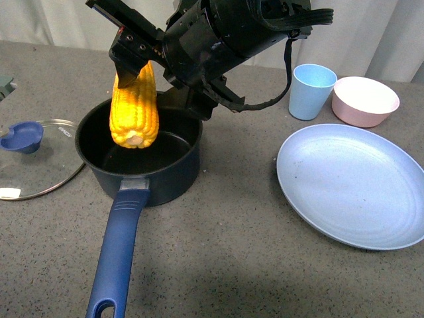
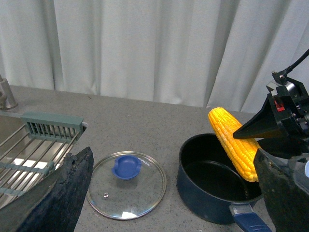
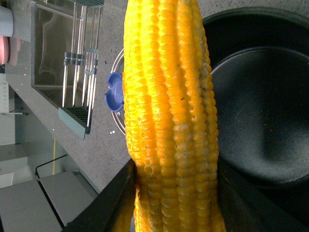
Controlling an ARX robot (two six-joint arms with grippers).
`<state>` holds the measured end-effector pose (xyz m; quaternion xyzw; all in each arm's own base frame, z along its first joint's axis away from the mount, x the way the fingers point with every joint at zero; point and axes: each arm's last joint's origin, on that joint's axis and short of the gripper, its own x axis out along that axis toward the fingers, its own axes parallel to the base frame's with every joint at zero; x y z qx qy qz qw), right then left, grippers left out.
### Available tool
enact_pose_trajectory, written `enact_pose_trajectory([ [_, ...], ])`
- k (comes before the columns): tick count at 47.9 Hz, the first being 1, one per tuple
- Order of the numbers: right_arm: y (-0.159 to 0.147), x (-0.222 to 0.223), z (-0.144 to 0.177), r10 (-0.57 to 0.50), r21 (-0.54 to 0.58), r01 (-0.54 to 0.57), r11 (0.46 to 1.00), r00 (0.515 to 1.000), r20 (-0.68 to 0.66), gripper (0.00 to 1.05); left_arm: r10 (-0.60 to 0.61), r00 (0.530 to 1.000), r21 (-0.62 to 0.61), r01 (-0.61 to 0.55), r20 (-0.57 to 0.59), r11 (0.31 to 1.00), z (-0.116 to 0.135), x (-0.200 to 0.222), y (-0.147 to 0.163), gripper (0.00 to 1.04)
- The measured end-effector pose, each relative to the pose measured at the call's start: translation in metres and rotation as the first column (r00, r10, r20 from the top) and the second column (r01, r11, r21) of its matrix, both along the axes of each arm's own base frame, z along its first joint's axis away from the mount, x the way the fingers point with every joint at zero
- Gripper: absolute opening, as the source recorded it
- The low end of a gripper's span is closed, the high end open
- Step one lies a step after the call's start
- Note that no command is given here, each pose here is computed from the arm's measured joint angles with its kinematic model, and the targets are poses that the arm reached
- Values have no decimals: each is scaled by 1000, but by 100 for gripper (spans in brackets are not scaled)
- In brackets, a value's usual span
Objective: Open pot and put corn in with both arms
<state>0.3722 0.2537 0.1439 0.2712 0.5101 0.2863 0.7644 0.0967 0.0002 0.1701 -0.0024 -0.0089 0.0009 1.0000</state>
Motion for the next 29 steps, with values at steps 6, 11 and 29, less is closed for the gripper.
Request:
enact_pose_trajectory([
  [6,0,0,0,1,-14,-1,1000,1000,16,68,0,1000,0,0,0,1000,0,0,0,98],
  [11,-2,1,0,-2,-16,3,1000,999,35,84,0,1000,0,0,0,1000,0,0,0,98],
  [29,-49,-23,22,-142,-135,193,972,937,318,96,0,1000,0,0,0,1000,0,0,0,98],
])
